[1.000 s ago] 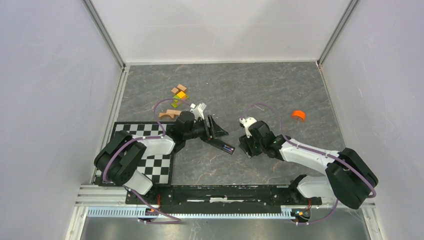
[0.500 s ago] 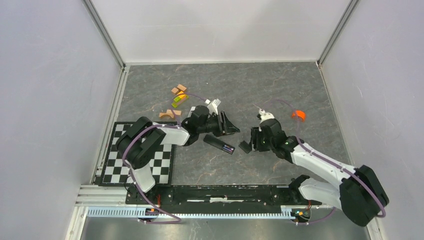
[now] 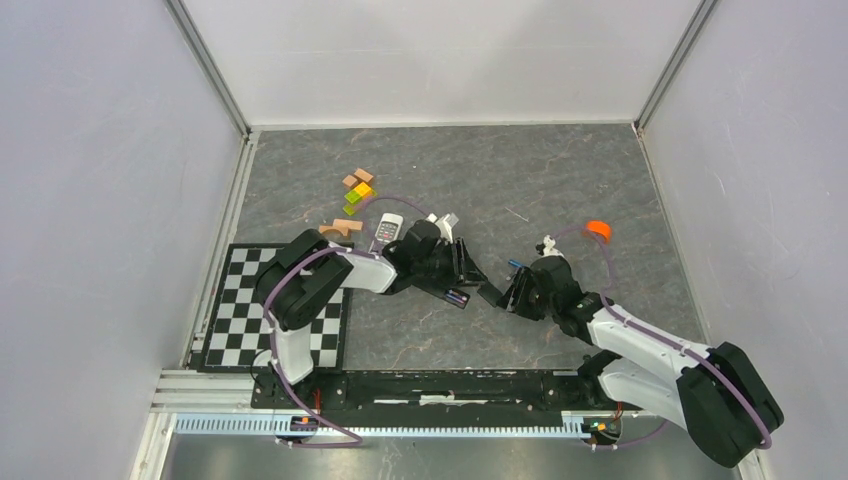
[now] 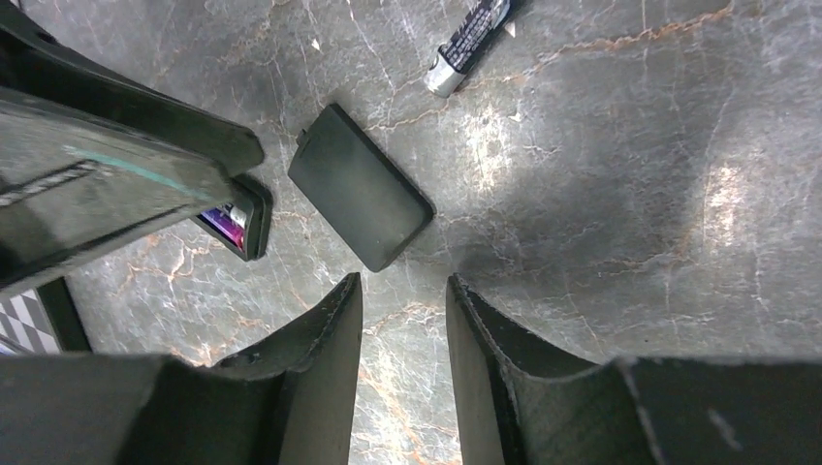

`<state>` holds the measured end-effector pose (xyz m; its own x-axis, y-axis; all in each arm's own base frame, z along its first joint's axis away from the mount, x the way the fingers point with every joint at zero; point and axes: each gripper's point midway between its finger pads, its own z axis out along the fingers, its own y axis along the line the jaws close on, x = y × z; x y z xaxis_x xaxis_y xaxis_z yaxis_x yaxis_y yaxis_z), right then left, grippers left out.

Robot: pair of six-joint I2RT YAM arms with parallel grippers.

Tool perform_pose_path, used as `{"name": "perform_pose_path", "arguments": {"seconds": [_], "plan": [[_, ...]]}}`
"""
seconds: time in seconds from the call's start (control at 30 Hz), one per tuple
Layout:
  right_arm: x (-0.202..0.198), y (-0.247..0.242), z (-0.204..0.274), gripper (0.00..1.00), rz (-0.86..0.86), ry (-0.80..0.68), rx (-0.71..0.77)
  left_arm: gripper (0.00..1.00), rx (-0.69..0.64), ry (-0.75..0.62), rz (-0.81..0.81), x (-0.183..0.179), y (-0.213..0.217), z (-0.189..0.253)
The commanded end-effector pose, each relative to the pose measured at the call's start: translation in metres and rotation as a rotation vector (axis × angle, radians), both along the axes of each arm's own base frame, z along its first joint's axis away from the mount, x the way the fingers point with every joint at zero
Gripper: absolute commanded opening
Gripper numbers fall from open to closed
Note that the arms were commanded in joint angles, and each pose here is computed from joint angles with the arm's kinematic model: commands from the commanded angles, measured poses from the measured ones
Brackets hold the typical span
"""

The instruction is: Load the batteries into the remote control

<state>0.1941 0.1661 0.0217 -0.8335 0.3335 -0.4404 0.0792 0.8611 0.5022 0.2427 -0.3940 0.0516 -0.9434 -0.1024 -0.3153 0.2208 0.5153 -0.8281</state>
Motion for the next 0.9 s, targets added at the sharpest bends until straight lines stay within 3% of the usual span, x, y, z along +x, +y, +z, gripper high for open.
{"name": "perform_pose_path", "arguments": {"seconds": [0.0,0.47,0.87], "plan": [[0.011,-0.002,0.0,0.42,-0.079,-0.022,0.027,0.45,0.026,0.006,0.023,0.008,-0.008,-0.007],[0.023,0.006,-0.003,0.43,-0.072,-0.05,0.047,0.43,0.098,0.022,-0.027,0.002,-0.011,-0.021],[0.027,0.028,0.014,0.41,-0.015,-0.084,0.157,0.3,0.058,0.035,-0.052,-0.011,-0.007,0.001]]}}
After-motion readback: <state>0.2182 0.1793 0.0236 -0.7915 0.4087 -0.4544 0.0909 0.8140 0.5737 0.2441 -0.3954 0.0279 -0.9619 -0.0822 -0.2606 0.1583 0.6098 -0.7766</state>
